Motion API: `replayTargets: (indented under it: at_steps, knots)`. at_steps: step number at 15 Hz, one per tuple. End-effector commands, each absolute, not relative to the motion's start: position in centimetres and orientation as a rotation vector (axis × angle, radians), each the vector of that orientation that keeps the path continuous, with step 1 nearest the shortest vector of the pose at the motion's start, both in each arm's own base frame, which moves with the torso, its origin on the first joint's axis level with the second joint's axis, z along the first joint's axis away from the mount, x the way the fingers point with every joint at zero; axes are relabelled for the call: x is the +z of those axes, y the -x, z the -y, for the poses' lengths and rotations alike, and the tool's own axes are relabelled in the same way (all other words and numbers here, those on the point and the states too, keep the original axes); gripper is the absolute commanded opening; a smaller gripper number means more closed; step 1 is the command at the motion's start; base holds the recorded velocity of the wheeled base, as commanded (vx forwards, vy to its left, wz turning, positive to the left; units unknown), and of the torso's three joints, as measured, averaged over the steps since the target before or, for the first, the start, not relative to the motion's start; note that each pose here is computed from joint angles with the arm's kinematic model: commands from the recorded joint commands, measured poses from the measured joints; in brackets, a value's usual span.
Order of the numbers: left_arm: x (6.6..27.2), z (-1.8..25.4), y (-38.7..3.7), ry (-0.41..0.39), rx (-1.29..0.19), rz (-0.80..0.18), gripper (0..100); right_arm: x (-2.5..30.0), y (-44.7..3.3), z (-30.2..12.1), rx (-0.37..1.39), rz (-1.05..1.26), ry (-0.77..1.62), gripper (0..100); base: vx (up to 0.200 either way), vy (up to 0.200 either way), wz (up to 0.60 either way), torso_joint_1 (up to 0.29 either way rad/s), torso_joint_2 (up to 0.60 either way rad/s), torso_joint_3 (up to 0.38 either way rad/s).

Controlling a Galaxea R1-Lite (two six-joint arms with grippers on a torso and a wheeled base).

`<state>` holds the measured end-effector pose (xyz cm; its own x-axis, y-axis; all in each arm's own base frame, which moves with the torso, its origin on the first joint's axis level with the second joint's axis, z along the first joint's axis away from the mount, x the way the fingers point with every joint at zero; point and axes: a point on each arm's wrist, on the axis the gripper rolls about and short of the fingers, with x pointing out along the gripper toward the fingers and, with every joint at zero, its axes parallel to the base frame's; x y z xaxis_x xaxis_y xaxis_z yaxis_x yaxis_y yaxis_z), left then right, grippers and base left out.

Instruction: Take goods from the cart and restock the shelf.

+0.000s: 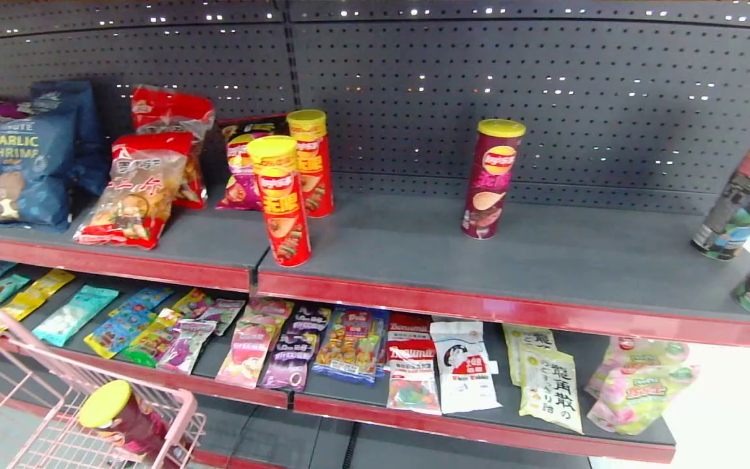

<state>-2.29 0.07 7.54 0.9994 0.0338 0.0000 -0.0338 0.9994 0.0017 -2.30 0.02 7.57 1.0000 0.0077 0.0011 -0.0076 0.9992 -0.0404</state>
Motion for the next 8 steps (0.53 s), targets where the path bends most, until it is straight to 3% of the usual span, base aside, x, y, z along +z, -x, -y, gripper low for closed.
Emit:
replayTargets:
  at_steps: [1, 5, 8]
  knots:
    - [7.52, -0.07, 2.28, -0.002, 0.035, -0.003, 100, 7.57, 2.29, -0.02, 0.009, 0.000, 0.038, 100, 0.000, 0.000, 0.60, 0.002, 0.00, -0.002]
    - [7.53, -0.07, 2.28, -0.002, 0.035, -0.002, 100, 7.57, 2.29, -0.02, 0.008, 0.000, 0.034, 100, 0.000, 0.000, 0.60, 0.002, 0.00, 0.005]
    - [7.53, -0.07, 2.28, -0.002, 0.035, -0.002, 100, 7.57, 2.29, -0.02, 0.008, 0.000, 0.020, 100, 0.000, 0.000, 0.00, 0.000, 0.00, 0.000]
